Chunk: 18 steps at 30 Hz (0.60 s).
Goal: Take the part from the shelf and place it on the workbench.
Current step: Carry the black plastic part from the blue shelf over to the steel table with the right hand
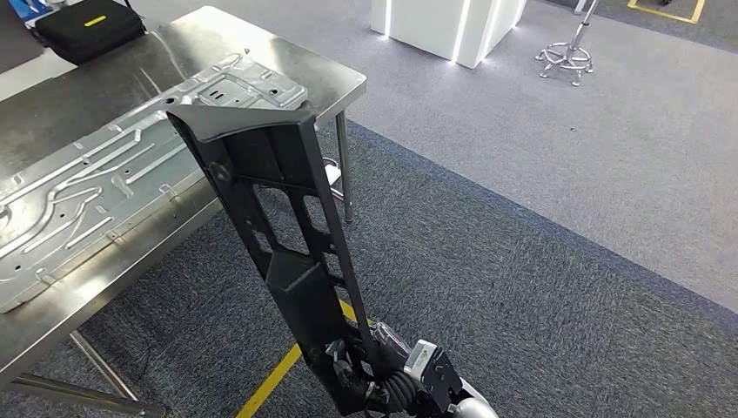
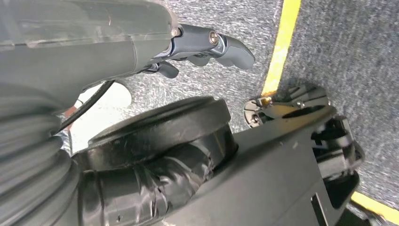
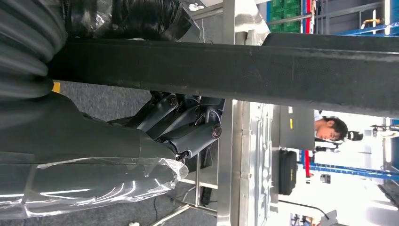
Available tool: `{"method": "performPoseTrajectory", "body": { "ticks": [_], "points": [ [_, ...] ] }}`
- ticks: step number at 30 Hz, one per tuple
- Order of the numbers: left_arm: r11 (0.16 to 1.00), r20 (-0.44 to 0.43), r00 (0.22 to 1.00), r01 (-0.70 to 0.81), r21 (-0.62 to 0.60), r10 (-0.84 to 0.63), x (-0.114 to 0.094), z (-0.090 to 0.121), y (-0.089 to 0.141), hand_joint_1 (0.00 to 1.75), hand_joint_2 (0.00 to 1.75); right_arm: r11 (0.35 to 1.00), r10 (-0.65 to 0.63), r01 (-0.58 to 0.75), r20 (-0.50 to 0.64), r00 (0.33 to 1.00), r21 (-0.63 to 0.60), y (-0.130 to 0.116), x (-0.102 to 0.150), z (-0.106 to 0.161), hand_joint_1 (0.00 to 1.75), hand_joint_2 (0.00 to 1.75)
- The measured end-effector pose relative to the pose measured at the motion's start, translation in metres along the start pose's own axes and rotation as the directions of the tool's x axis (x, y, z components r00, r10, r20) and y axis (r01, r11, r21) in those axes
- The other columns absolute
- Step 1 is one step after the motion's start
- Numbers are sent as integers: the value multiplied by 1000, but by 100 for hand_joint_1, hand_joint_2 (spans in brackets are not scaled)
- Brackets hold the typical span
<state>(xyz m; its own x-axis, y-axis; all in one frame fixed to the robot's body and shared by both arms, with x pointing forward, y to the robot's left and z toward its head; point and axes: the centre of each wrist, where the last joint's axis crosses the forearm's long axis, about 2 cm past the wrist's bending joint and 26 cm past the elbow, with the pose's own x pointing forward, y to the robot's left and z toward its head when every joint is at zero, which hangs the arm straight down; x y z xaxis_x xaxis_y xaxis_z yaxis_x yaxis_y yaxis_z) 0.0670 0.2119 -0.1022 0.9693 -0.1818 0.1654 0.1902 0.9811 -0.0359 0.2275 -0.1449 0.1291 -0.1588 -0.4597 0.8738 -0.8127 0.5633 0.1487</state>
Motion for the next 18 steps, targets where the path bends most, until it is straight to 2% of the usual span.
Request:
{"method": "performPoseTrajectory", "body": {
  "ticks": [13, 18],
  "points": [
    [1000, 29, 1000, 3, 0, -3, 9, 0, -2, 0, 175, 1000, 0, 0, 4, 1000, -7, 4, -2, -5, 175, 175],
    [1000, 20, 1000, 3, -3, -3, 5, 0, -4, 0, 175, 1000, -3, 3, 7, 1000, -6, 4, -3, -7, 175, 175]
  ]
}}
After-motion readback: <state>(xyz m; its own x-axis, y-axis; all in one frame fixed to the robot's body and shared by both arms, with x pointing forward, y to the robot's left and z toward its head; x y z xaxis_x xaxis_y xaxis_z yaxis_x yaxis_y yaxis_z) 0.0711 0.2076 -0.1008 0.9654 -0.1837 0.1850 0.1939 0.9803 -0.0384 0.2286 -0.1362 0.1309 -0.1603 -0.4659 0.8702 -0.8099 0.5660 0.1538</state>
